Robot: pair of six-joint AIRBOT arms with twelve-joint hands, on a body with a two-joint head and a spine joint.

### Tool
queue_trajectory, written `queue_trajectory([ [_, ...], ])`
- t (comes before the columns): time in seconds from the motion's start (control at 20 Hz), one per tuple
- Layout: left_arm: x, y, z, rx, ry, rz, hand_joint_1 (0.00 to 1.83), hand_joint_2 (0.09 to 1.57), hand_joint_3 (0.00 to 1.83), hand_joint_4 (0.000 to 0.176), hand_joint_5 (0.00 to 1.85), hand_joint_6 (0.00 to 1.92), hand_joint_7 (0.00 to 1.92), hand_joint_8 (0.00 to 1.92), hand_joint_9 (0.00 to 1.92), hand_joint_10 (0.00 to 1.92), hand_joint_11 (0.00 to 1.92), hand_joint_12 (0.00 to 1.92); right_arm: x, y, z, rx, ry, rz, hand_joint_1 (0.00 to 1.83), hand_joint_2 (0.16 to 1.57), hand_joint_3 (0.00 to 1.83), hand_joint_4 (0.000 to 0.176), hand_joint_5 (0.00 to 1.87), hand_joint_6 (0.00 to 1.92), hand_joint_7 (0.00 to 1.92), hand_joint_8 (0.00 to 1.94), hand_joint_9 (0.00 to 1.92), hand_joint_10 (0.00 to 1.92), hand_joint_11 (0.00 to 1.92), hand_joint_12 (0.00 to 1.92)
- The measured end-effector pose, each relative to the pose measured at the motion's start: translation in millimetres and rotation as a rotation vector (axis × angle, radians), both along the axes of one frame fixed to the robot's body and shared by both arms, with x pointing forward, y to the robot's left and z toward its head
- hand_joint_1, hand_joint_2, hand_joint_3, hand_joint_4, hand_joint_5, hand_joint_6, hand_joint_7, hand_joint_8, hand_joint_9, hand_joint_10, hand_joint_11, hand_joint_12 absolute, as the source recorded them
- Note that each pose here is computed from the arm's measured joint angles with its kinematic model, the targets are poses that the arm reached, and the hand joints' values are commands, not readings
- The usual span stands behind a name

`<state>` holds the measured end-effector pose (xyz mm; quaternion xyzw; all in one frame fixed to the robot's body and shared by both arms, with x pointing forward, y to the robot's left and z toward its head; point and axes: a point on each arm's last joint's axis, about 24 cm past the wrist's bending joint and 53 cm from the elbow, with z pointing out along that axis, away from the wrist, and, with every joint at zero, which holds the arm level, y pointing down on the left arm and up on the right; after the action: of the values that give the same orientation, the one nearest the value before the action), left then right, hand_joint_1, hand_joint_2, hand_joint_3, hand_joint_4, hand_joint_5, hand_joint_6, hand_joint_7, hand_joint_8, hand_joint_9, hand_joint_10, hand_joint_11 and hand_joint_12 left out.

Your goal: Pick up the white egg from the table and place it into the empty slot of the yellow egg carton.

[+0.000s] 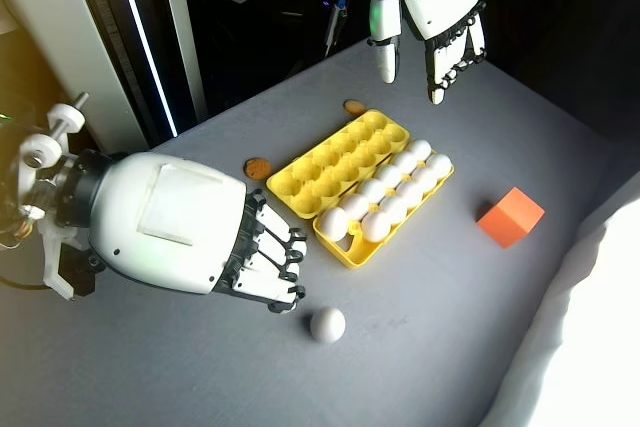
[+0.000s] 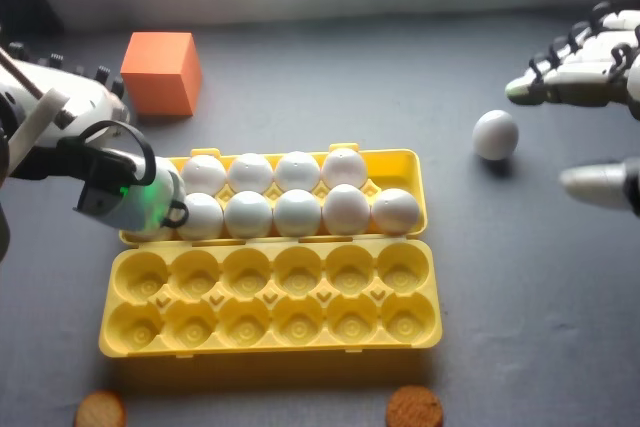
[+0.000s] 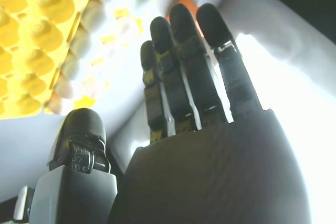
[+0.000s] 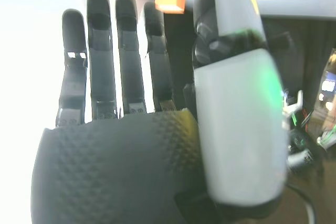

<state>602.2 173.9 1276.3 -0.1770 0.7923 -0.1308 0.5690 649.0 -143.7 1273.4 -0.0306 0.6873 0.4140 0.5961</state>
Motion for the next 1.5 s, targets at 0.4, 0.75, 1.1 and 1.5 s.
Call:
queue_trajectory([
  [0.4,-0.2,0.2,-0.5,-0.001,0.002,0.001,0.0,1.33,0.0,0.0,0.19,0.01,0.19,0.0,0.15,0.0,0.0,0.23,29.7,-11.8,-4.4,-0.012,0.001,-0.044,0.21,1.19,0.0,0.0,0.25,0.0,0.29,0.01,0.28,0.02,0.0,0.92],
  [0.75,-0.2,0.1,-0.5,-0.001,0.002,0.001,0.0,1.33,0.0,0.0,0.24,0.01,0.25,0.01,0.22,0.01,0.0,0.41,68.4,-16.6,-16.5,0.017,0.027,-0.09,0.94,0.99,0.0,0.0,0.16,0.0,0.17,0.0,0.19,0.0,0.0,0.8],
  [1.1,-0.3,1.4,-0.9,0.001,0.004,0.006,0.0,1.35,0.0,0.0,0.27,0.0,0.3,0.01,0.27,0.01,0.0,0.49,104.7,-16.7,-37.0,0.083,0.125,-0.145,1.07,1.01,0.0,0.0,0.34,0.01,0.35,0.02,0.32,0.04,0.0,0.97],
  [1.5,-0.3,1.5,-0.9,0.004,0.005,0.005,0.0,1.36,0.0,0.0,0.31,0.0,0.36,0.0,0.33,0.0,0.0,0.62,110.8,-3.4,-35.5,0.107,0.147,-0.133,1.02,1.05,0.01,0.0,0.33,0.0,0.33,0.0,0.31,0.01,0.0,0.91],
])
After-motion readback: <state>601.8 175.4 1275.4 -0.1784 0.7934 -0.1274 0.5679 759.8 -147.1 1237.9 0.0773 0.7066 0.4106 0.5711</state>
